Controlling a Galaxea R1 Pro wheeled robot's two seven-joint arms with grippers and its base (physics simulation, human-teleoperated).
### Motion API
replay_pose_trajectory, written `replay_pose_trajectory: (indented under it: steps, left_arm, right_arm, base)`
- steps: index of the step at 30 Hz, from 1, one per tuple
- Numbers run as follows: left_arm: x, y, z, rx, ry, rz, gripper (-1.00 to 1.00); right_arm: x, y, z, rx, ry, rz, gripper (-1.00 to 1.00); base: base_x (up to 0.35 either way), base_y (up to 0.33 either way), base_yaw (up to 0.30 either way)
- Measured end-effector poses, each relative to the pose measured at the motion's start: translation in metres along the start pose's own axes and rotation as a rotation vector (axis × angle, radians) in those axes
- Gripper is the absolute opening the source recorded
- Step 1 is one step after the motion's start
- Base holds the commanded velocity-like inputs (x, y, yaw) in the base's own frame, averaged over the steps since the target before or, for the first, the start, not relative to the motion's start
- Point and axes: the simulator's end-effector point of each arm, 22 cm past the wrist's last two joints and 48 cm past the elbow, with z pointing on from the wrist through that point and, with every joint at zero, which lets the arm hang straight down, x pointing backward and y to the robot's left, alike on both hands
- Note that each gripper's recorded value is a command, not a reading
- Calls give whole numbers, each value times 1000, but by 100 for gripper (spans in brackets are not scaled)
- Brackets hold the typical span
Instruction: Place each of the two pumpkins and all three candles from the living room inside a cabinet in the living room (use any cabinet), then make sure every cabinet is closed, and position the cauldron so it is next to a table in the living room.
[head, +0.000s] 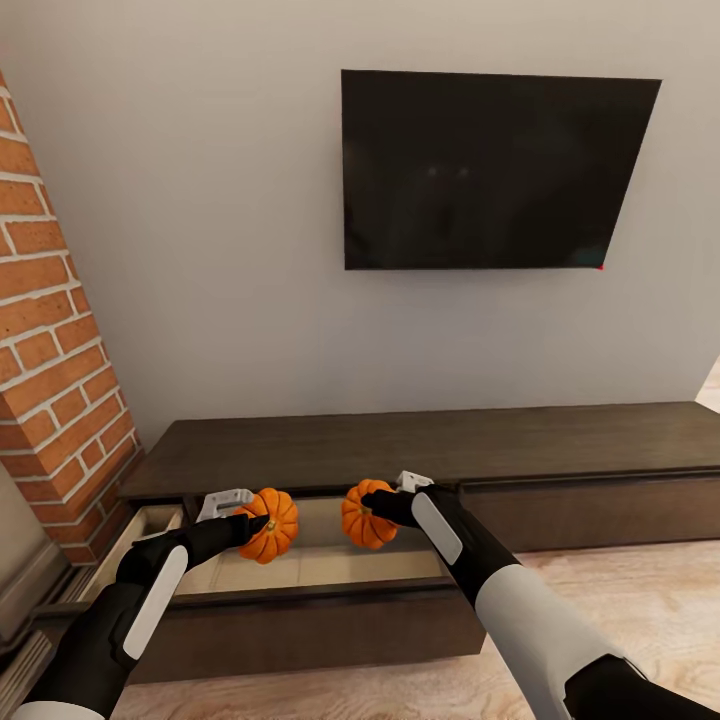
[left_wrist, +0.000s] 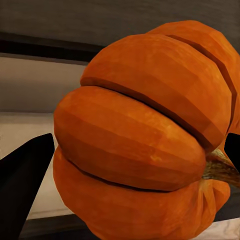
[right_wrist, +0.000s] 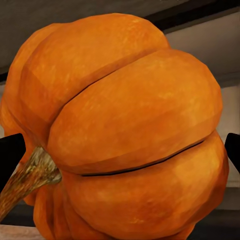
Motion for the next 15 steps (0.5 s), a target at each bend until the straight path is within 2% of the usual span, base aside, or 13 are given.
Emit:
replay_pose_trajectory:
  steps: [15]
  left_arm:
    - [5, 2, 3, -1, -1, -1, -100]
  right_arm:
    - [5, -4, 4, 0, 0, 5, -100]
  base:
    - [0, 0, 0]
